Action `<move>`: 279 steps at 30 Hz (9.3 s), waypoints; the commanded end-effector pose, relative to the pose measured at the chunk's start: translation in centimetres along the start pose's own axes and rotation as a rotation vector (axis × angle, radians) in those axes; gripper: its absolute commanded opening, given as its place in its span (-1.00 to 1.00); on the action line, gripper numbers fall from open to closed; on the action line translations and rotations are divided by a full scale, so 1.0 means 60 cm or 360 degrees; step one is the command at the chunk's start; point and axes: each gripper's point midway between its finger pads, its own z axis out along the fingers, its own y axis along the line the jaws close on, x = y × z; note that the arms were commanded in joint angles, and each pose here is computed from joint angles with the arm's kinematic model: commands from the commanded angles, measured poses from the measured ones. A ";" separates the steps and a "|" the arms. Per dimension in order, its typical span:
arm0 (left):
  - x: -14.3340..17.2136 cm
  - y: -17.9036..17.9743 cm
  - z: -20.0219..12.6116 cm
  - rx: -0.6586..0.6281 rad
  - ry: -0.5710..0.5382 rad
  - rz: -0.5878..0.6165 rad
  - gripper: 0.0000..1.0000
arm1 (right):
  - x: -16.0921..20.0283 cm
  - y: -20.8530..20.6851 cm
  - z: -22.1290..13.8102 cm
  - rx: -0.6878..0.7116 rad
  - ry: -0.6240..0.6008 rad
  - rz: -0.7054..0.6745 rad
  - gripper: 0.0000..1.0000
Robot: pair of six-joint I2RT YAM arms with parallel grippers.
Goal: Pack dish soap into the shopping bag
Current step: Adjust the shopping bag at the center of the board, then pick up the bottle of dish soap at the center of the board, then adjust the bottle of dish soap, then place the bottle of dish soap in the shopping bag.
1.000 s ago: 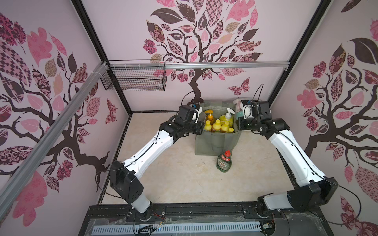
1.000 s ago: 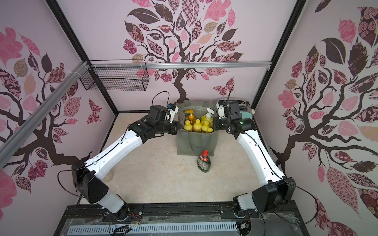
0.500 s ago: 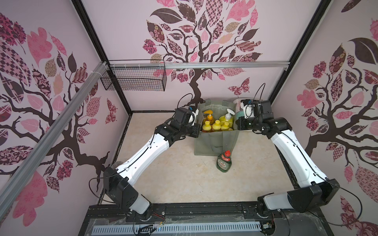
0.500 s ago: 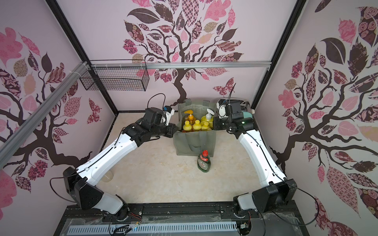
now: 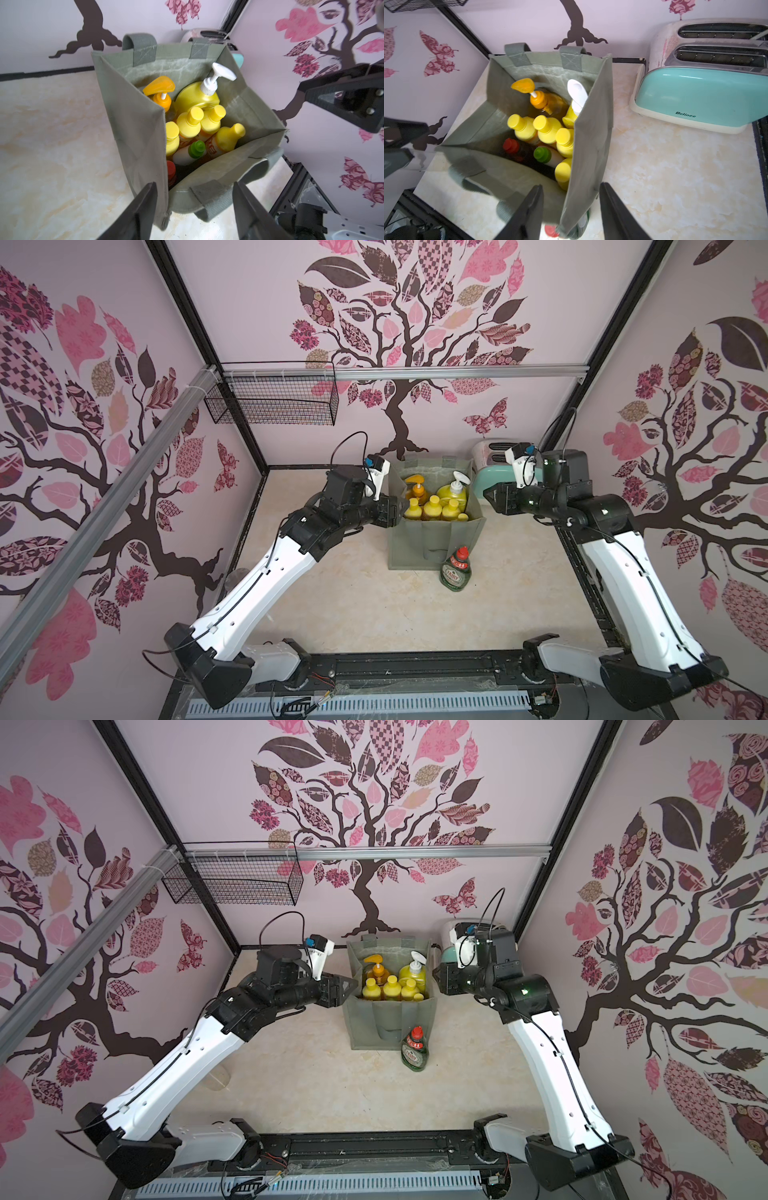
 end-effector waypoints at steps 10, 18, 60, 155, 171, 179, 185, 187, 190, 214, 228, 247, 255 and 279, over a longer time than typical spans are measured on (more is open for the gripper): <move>0.020 0.025 -0.070 -0.0055 -0.0149 -0.0006 0.34 | 0.199 0.035 -0.012 -0.0173 0.0347 0.0032 0.23; 0.072 0.031 -0.084 -0.0008 -0.0141 -0.0045 0.34 | 0.250 0.024 0.068 -0.0219 0.0370 0.0081 0.45; 0.150 0.026 -0.096 0.0082 -0.0074 -0.0041 0.34 | 0.284 0.038 0.181 -0.0206 0.0251 -0.0086 0.30; 0.036 -0.123 -0.130 0.0495 -0.0491 0.0365 -1.00 | -0.095 0.295 -0.053 -0.0973 -0.0107 -0.0019 0.42; -0.005 -0.163 -0.130 0.0405 -0.0565 0.0516 -1.00 | -0.108 0.335 -0.025 -0.0870 -0.0114 -0.0130 0.02; -0.017 -0.150 -0.137 0.0330 -0.0623 0.0500 -1.00 | -0.113 0.319 -0.045 -0.0821 -0.0191 -0.0121 0.18; -0.018 -0.150 -0.134 0.0322 -0.0622 0.0500 -1.00 | -0.106 0.334 -0.029 -0.0882 -0.0140 -0.0116 -0.06; -0.021 -0.150 -0.137 0.0318 -0.0631 0.0504 -1.00 | -0.106 0.334 -0.026 -0.0884 -0.0136 -0.0114 -0.03; -0.022 -0.151 -0.136 0.0313 -0.0634 0.0517 -1.00 | -0.106 0.337 -0.021 -0.0888 -0.0131 -0.0113 0.06; -0.033 -0.068 -0.175 0.0024 -0.0443 0.0173 0.68 | -0.226 0.279 -0.084 -0.1036 -0.0526 -0.0301 -1.00; 0.002 0.018 0.027 0.0068 0.0096 0.0017 0.79 | -0.351 0.220 -0.089 -0.1039 -0.0922 -0.0623 -1.00; 0.013 0.089 0.030 -0.0196 0.0064 0.0017 -1.00 | -0.291 0.224 0.032 -0.1315 -0.0914 -0.1047 -1.00; 0.004 0.077 0.015 -0.0147 -0.0016 -0.0016 -1.00 | -0.262 0.253 0.053 -0.1450 -0.0980 -0.1185 -1.00; 0.009 0.070 0.032 -0.0081 0.0000 -0.0023 -1.00 | -0.245 0.293 0.137 -0.1582 -0.1071 -0.1373 -1.00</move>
